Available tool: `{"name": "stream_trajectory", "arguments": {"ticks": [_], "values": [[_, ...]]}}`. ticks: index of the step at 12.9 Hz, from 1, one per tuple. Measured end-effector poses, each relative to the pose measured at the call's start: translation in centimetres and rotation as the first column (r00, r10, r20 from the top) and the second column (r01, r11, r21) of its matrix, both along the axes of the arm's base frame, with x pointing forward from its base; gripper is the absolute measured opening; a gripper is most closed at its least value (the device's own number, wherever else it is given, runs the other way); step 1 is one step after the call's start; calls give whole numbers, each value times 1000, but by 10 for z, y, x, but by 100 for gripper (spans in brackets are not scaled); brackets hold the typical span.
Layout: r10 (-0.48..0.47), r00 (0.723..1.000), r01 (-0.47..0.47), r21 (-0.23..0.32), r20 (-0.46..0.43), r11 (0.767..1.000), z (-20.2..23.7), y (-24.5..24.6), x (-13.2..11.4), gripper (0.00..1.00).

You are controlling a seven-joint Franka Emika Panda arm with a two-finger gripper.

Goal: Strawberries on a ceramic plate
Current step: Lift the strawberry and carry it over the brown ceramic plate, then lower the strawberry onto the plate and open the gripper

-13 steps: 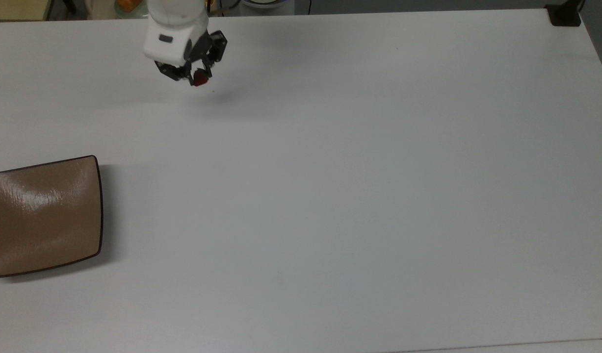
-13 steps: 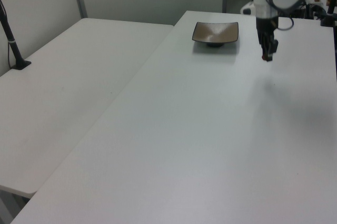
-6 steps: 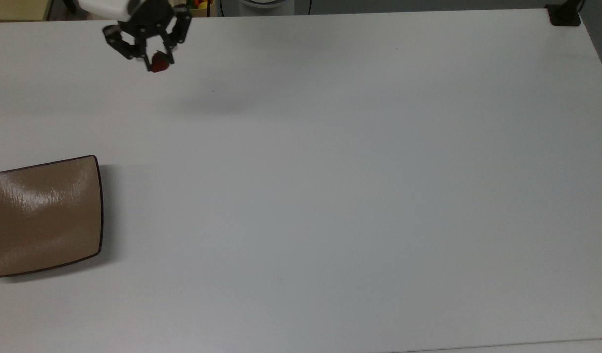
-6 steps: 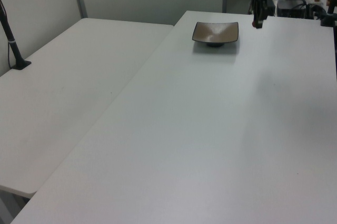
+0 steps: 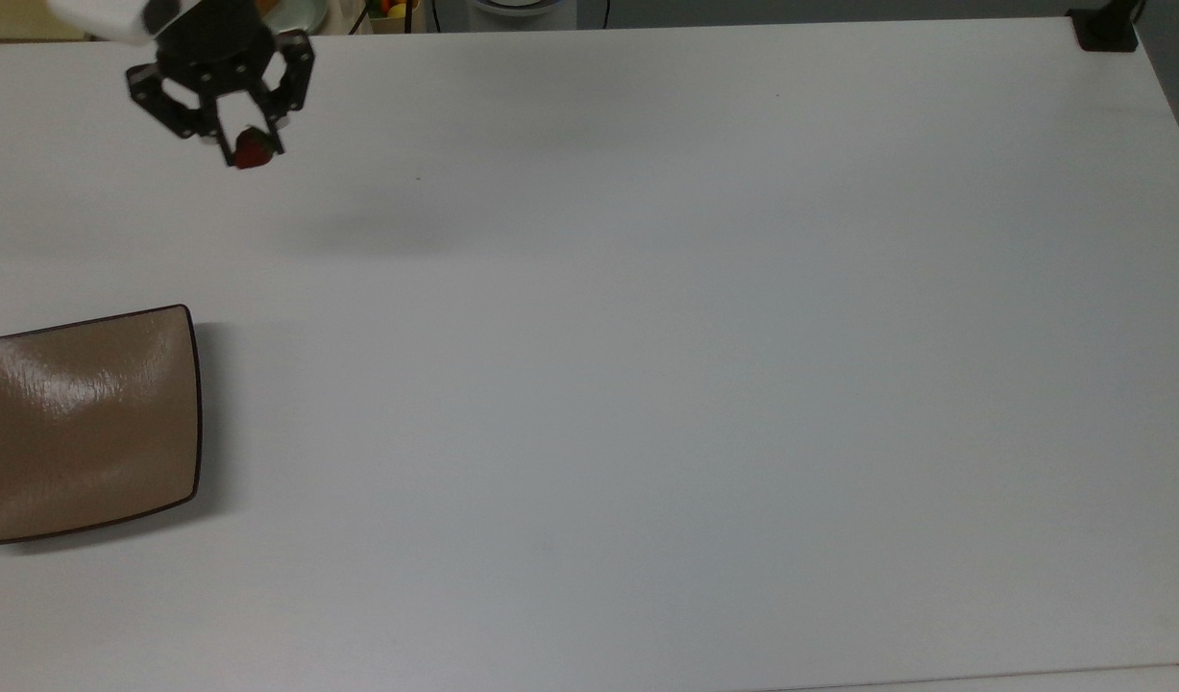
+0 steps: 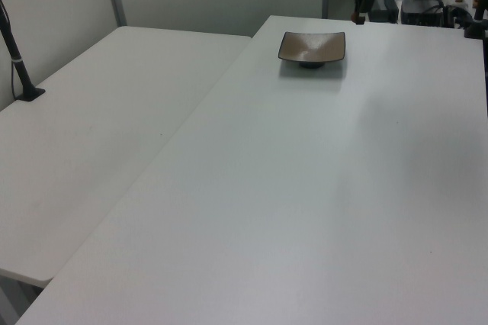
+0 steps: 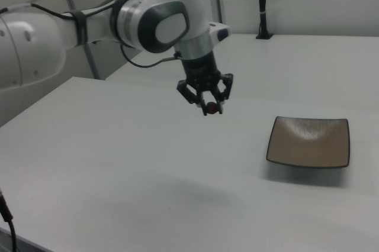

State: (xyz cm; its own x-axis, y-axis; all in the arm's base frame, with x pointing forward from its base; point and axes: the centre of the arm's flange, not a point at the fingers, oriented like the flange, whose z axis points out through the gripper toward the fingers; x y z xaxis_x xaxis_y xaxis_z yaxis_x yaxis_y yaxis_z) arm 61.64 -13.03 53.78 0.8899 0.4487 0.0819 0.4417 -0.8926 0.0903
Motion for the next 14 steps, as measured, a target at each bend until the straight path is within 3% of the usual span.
{"name": "stream_trajectory", "arguments": {"ticks": [4,9,11,14], "values": [[-43,992,46,-22,119,999,-19,-33,32,37],[-102,958,118,-43,266,992,-61,-80,58,37],[-92,927,126,-72,362,989,-69,-86,70,37],[-49,845,137,-127,533,982,-93,-90,91,37]]}}
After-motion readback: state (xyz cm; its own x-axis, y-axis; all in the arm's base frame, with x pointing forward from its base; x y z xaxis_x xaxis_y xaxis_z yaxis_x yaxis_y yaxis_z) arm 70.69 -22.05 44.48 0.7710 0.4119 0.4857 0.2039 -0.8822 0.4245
